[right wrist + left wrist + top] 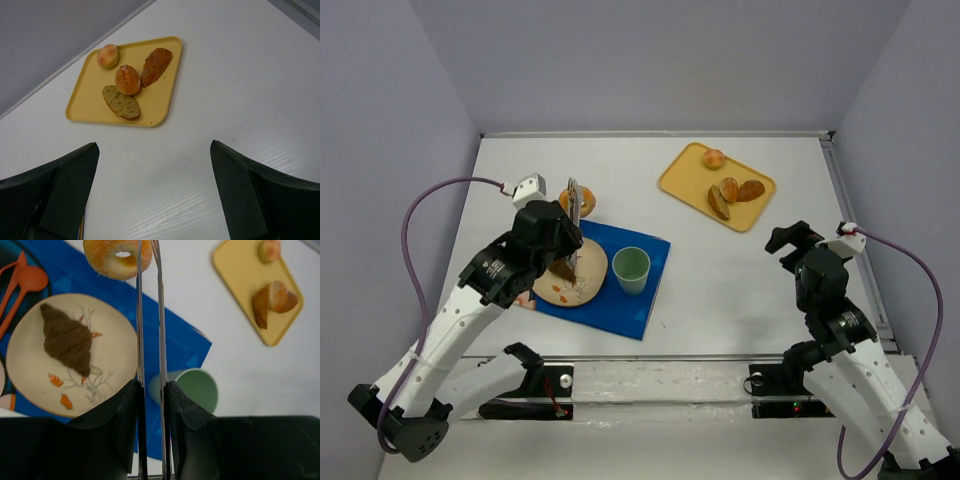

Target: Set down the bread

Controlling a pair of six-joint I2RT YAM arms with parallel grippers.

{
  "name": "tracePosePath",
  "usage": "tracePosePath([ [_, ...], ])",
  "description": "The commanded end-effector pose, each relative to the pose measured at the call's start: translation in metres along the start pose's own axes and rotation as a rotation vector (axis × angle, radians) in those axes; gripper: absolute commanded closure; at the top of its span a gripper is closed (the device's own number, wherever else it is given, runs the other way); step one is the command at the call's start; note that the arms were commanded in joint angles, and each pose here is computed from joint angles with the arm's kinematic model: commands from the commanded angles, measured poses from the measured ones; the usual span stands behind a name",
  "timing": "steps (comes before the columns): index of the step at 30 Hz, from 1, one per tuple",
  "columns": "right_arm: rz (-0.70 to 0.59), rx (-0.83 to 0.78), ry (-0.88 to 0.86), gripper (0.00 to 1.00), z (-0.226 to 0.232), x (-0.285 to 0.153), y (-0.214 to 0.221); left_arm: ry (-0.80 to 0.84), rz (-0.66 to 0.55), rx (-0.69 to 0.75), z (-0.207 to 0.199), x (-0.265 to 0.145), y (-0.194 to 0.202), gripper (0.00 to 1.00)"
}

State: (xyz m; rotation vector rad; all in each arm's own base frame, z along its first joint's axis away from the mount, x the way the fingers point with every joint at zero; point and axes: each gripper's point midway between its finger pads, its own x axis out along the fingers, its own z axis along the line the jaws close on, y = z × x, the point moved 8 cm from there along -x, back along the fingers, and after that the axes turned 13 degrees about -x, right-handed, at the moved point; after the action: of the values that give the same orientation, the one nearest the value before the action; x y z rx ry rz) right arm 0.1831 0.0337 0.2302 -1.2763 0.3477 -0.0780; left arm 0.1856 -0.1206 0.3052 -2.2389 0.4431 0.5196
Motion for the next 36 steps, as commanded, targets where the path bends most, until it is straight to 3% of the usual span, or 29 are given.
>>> tracePosePath([
  [1, -0.010, 0.021, 0.006, 0.02, 0.002, 0.001, -0.002, -0.186, 0.064, -0.027, 0.042, -0.014, 0.018, 0.94],
  [7, 0.013, 0.009, 0.021, 0.02, 0.004, 0.006, 0.000, -0.165, -0.013, -0.074, 0.052, -0.029, 0.011, 0.94],
  [14, 0.029, 0.000, 0.021, 0.02, 0.006, 0.009, 0.002, -0.214, -0.008, -0.045, 0.052, -0.013, 0.016, 0.95],
  [23, 0.028, -0.008, 0.023, 0.01, 0.006, 0.009, 0.002, -0.162, -0.075, -0.056, 0.042, 0.005, 0.013, 0.95],
  [29, 0.031, -0.015, 0.027, 0.01, 0.006, 0.011, 0.003, 0.002, -0.132, 0.050, -0.010, 0.052, -0.003, 0.95],
  [31, 0.032, -0.015, 0.026, 0.01, 0.006, 0.011, 0.003, 0.048, -0.144, 0.080, -0.035, 0.081, -0.015, 0.95],
  [36, 0.035, -0.025, 0.039, 0.01, 0.006, 0.013, 0.004, 0.019, -0.106, 0.208, -0.049, 0.184, -0.053, 0.94],
])
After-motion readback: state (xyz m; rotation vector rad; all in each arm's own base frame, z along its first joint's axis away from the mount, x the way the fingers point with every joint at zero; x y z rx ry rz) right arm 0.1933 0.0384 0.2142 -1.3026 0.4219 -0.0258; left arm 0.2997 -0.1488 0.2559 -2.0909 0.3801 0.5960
